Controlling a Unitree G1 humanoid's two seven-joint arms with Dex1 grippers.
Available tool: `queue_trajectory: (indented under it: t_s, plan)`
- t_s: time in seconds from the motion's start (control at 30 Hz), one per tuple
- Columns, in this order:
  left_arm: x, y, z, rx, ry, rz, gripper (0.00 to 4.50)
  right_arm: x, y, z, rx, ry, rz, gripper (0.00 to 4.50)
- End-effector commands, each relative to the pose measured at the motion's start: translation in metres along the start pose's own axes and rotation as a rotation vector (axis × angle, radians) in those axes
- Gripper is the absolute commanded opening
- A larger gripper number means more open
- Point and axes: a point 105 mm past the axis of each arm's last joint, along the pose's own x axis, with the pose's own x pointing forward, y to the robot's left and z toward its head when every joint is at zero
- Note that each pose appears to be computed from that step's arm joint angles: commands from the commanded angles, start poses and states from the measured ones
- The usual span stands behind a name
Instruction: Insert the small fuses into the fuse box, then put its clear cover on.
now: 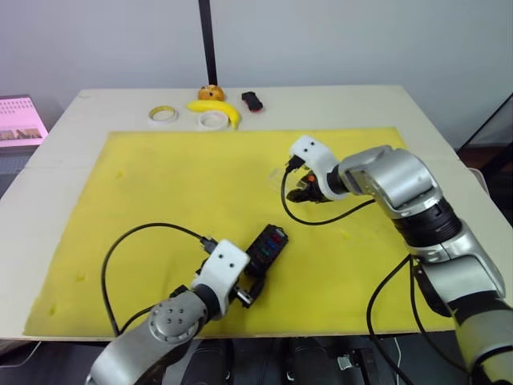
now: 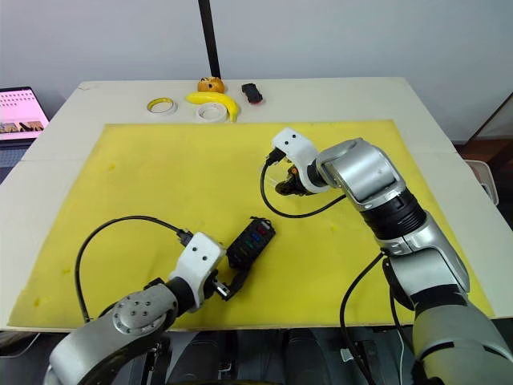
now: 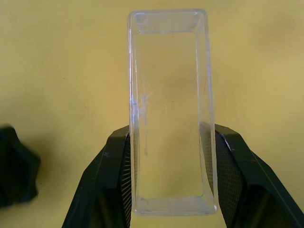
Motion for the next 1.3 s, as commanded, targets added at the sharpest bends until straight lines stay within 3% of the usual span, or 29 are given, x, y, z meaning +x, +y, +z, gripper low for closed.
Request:
queue_trajectory:
  t_s: [0.03,0.83,0.9,1.0,1.13,1.3]
  plan:
    - [-0.003,0.02,0.003,-0.002,-0.012,0.038,4.5,-0.007,0.0,0.016,-0.02,-0.077,-0.012,1.69]
    - [0.034,0.007,0.01,0.146,-0.118,-0.379,4.5,-0.015,0.0,0.017,-0.007,-0.11,-0.055,1.69]
    - [0.036,0.007,0.009,0.138,-0.129,-0.392,3.96,-0.017,0.0,0.016,-0.011,-0.112,-0.057,1.69]
    - [0.037,0.008,0.011,0.113,-0.145,-0.417,2.58,-0.02,0.0,0.015,-0.016,-0.114,-0.063,1.69]
    - [0.03,0.015,0.022,0.076,-0.185,-0.486,2.54,-0.023,-0.003,0.012,-0.029,-0.117,-0.067,1.69]
    - [0.016,0.033,0.019,0.194,-0.128,-0.63,2.54,-0.038,0.012,0.011,-0.177,-0.15,0.068,1.69]
